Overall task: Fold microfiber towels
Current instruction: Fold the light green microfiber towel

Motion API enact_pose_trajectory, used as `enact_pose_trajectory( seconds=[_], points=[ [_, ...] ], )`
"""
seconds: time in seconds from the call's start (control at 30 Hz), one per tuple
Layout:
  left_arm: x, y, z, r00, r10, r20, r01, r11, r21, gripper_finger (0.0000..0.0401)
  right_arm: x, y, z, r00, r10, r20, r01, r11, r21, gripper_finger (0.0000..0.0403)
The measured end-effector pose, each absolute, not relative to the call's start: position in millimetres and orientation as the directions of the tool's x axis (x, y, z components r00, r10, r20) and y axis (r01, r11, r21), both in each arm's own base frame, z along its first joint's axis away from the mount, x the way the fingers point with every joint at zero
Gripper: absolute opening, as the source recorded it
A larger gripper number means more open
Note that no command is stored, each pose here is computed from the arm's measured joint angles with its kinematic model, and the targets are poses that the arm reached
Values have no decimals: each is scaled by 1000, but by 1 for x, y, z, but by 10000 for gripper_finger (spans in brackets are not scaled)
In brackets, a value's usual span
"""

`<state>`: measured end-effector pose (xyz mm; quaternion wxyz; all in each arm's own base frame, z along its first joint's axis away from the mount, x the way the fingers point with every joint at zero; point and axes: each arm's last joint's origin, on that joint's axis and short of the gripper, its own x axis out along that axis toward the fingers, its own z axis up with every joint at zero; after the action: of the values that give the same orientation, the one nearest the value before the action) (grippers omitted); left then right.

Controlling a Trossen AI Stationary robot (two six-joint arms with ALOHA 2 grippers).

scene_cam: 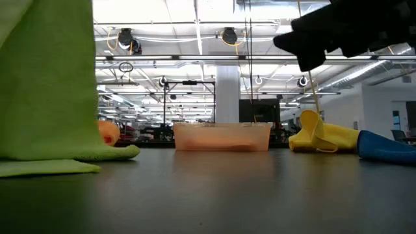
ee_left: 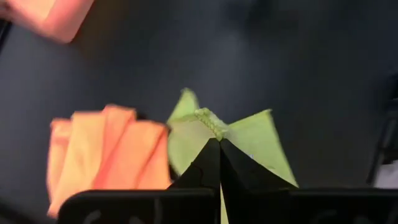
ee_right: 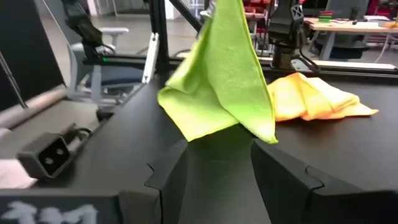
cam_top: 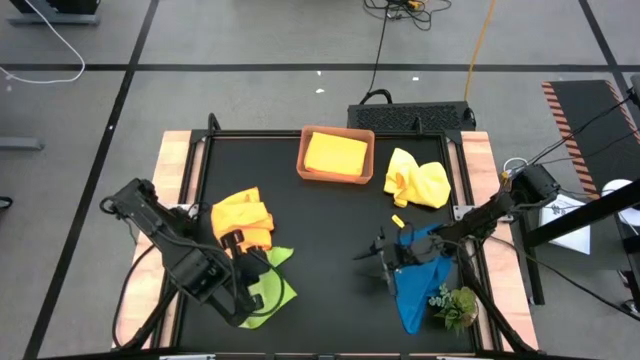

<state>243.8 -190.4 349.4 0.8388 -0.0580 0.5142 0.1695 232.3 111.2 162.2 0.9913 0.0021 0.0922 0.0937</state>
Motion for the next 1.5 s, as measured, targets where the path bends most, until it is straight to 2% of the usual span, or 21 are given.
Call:
enact_pose_trajectory(
  seconds=[0.2,0.4,0.67,0.83,1.0,1.13,1.33,1.5],
  points=[
    [259,-201,353,536,122,-835,-242,970,-14,0,239,106,154,948,227,-225,-228,973,19,171],
    [281,-225,354,674,-37,-738,-35,996,-83,0,255,100,139,922,312,-228,-314,949,29,172],
    [290,-236,337,628,-78,-774,13,996,-90,0,311,108,117,894,334,-300,-370,926,-72,177],
    [290,-239,334,620,-86,-780,-4,994,-113,0,336,106,100,857,295,-423,-372,922,-110,207],
    [287,-243,332,609,-79,-789,1,995,-99,0,335,102,88,822,277,-498,-376,920,-108,247],
    [285,-244,331,608,-69,-791,-4,996,-90,0,328,102,82,807,252,-534,-378,915,-140,261],
    [285,-243,331,609,-68,-790,-5,996,-89,0,327,96,81,829,175,-531,-326,923,-204,246],
    [285,-243,331,610,-67,-790,-15,995,-97,0,328,93,80,824,183,-536,-349,910,-226,207]
  ],
)
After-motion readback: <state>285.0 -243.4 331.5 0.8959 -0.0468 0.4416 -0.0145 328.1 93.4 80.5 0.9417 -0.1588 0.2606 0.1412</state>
